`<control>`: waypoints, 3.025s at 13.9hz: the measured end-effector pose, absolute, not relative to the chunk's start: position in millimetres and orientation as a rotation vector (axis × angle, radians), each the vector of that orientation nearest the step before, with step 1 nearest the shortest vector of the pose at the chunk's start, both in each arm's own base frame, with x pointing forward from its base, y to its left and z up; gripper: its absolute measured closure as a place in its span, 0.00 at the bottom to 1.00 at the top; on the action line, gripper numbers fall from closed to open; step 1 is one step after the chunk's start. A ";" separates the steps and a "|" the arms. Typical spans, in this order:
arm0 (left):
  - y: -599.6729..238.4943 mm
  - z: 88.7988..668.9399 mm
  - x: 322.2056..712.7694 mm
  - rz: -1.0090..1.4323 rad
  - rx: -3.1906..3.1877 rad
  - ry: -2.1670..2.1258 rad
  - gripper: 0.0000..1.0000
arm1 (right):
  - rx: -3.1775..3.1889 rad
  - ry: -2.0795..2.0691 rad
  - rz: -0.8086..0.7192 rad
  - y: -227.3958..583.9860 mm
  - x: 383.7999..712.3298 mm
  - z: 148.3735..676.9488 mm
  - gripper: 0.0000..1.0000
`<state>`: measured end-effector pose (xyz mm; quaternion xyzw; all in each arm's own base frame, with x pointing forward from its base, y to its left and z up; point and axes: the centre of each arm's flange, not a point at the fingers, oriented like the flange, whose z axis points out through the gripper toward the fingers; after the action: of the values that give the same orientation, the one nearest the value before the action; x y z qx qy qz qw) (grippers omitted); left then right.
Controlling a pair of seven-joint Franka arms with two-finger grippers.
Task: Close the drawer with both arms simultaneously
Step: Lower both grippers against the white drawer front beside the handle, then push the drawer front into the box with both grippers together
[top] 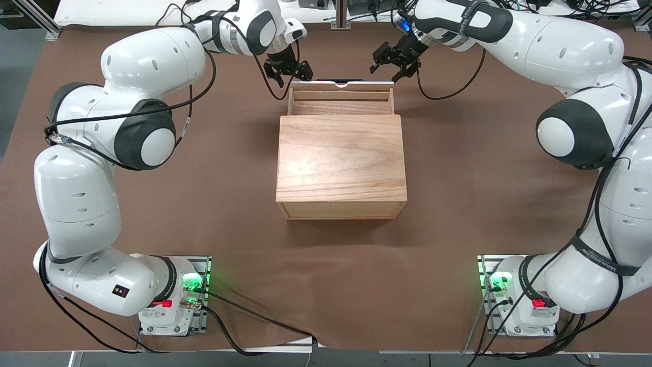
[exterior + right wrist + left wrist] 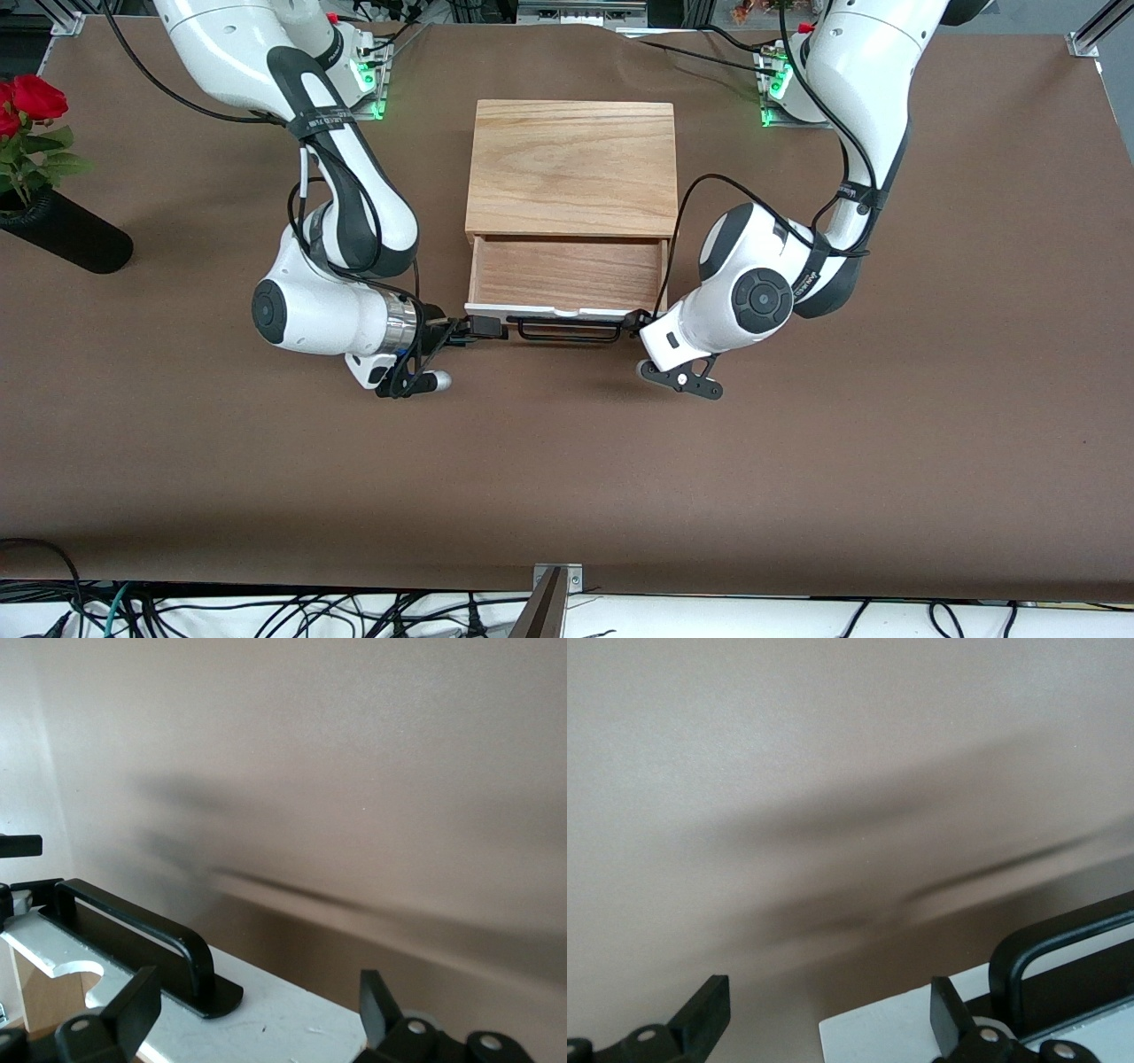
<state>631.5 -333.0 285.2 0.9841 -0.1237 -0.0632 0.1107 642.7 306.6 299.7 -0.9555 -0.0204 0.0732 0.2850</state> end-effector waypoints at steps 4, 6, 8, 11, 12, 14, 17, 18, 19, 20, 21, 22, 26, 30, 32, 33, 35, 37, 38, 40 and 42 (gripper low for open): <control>-333.2 285.0 631.3 -0.187 2.892 -0.361 0.00 | -2.555 -0.069 0.214 312.9 638.1 297.8 0.00; -333.2 285.0 631.3 -0.187 2.892 -0.361 0.00 | -2.553 -0.075 0.235 315.2 635.2 294.9 0.00; -333.2 285.0 631.3 -0.187 2.892 -0.360 0.00 | -2.553 -0.080 0.246 317.3 633.0 293.1 0.00; -333.2 285.0 631.3 -0.187 2.892 -0.360 0.00 | -2.553 -0.095 0.260 324.4 628.0 291.0 0.00; -333.2 284.9 631.3 -0.187 2.892 -0.360 0.00 | -2.554 -0.099 0.265 326.8 626.2 289.9 0.00; -333.8 284.8 630.9 -0.188 2.892 -0.360 0.00 | -2.555 -0.099 0.268 328.0 625.5 288.0 0.00; -333.8 284.8 630.9 -0.189 2.892 -0.360 0.00 | -2.555 -0.097 0.271 327.7 625.6 286.3 0.00; -333.8 284.8 630.9 -0.189 2.892 -0.359 0.00 | -2.556 -0.097 0.271 327.7 625.6 286.0 0.00; -333.7 284.8 630.9 -0.189 2.892 -0.359 0.00 | -2.556 -0.097 0.271 327.7 625.6 285.8 0.00; -333.6 284.6 630.8 -0.190 2.893 -0.358 0.00 | -2.556 -0.097 0.271 327.7 625.5 285.8 0.00; -333.5 284.3 630.7 -0.191 2.893 -0.356 0.00 | -2.556 -0.097 0.272 327.9 625.4 285.6 0.00; -333.3 284.0 630.6 -0.193 2.894 -0.355 0.00 | -2.556 -0.098 0.272 328.2 625.3 285.5 0.00; -332.5 283.4 629.5 -0.212 2.897 -0.347 0.00 | -2.556 -0.102 0.275 331.0 623.8 285.0 0.00; -332.9 282.8 625.8 -0.258 2.900 -0.342 0.00 | -2.558 -0.107 0.301 337.6 618.2 280.9 0.00; -333.5 281.8 623.7 -0.278 2.901 -0.345 0.00 | -2.558 -0.104 0.322 340.1 615.3 278.2 0.00; -333.9 281.1 622.3 -0.292 2.902 -0.347 0.00 | -2.558 -0.106 0.332 341.7 613.4 276.8 0.00; -334.6 279.9 619.4 -0.320 2.904 -0.349 0.00 | -2.561 -0.109 0.346 344.9 609.4 273.9 0.00; -336.5 278.6 615.8 -0.349 2.902 -0.356 0.00 | -2.563 -0.111 0.366 346.8 605.6 270.7 0.00; -338.5 277.6 612.7 -0.372 2.900 -0.365 0.00 | -2.563 -0.115 0.386 348.3 602.3 268.4 0.00; -340.4 275.8 608.3 -0.407 2.898 -0.375 0.00 | -2.562 -0.124 0.415 350.7 597.8 266.4 0.00; -342.9 274.0 603.0 -0.449 2.897 -0.379 0.00 | -2.557 -0.136 0.456 351.6 593.3 266.6 0.00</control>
<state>603.0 -342.9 274.0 0.9758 -0.1275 -0.1513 0.0928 593.3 351.6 266.6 -0.9475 -0.0505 0.1691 0.2668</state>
